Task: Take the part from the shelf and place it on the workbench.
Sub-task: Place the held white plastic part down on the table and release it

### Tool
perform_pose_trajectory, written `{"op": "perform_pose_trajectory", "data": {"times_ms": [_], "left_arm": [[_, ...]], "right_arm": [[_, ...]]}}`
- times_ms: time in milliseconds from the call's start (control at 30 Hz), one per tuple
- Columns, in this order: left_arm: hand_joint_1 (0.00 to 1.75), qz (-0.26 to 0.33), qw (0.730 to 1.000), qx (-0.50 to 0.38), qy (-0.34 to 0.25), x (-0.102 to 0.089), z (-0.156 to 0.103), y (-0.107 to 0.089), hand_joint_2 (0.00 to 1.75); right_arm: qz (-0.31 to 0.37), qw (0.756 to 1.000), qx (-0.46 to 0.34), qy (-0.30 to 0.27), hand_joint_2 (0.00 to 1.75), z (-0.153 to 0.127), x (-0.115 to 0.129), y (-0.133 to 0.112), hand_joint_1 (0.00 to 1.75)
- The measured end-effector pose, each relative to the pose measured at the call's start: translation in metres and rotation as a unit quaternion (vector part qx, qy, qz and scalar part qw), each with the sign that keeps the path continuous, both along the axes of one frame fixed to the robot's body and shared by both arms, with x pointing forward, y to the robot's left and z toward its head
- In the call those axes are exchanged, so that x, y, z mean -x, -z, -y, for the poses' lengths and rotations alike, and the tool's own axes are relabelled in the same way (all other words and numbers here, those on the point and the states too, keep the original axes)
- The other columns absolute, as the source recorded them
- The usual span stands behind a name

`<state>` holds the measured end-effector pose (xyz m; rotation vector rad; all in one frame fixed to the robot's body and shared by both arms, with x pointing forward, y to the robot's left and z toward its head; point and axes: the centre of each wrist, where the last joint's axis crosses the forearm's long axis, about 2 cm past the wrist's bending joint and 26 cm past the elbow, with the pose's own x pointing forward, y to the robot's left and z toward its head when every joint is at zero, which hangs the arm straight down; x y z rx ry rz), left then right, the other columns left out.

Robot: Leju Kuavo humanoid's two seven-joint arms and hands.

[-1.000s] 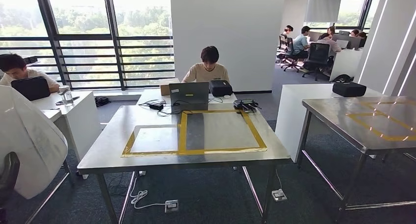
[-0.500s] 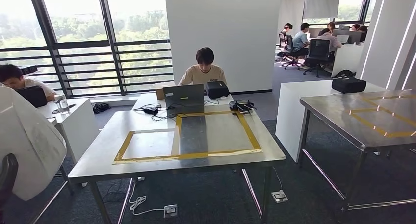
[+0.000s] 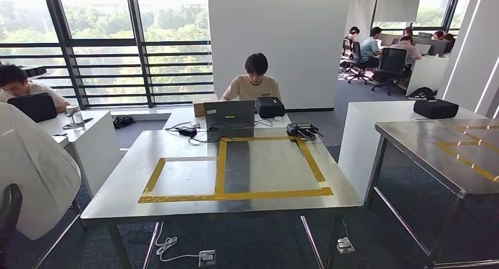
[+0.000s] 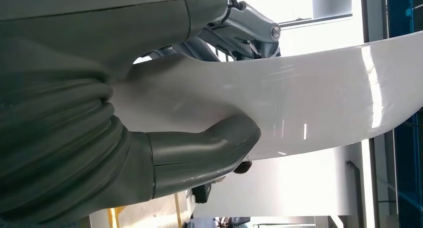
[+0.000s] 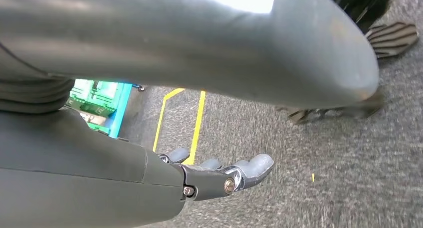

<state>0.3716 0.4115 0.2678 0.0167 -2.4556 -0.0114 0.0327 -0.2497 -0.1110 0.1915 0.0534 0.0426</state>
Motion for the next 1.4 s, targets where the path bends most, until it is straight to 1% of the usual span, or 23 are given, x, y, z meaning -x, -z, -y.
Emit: {"op": "perform_pose_trajectory", "data": {"times_ms": [233, 400, 767, 933, 1100, 1267, 1400], "left_arm": [[1.75, -0.003, 1.000, 0.003, 0.001, -0.001, 0.002, 0.002, 1.75], [1.75, -0.003, 1.000, 0.000, 0.002, -0.001, 0.003, 0.002, 1.75], [1.75, -0.013, 1.000, -0.003, -0.001, -0.002, 0.002, 0.006, 1.75], [1.75, -0.007, 1.000, -0.004, 0.000, -0.004, 0.002, 0.002, 1.75], [1.75, -0.010, 1.000, -0.001, 0.002, -0.005, 0.005, 0.004, 1.75], [1.75, -0.014, 1.000, 0.001, 0.008, -0.010, 0.011, 0.006, 1.75], [1.75, -0.009, 1.000, -0.002, 0.008, -0.014, 0.014, 0.002, 1.75]], "right_arm": [[-0.004, 1.000, 0.001, -0.001, 0.00, 0.000, 0.006, 0.001, 0.00], [-0.004, 1.000, 0.001, -0.002, 0.00, 0.000, 0.001, 0.000, 0.00], [-0.001, 1.000, -0.001, -0.002, 0.00, 0.000, 0.003, 0.000, 0.00], [0.002, 1.000, -0.001, -0.002, 0.00, 0.001, -0.001, 0.000, 0.00], [-0.003, 1.000, -0.001, -0.001, 0.00, 0.000, 0.002, 0.000, 0.00], [-0.005, 1.000, 0.000, 0.004, 0.00, 0.001, 0.006, 0.001, 0.00], [-0.014, 1.000, 0.001, 0.005, 0.00, 0.001, 0.001, 0.000, 0.00]]}}
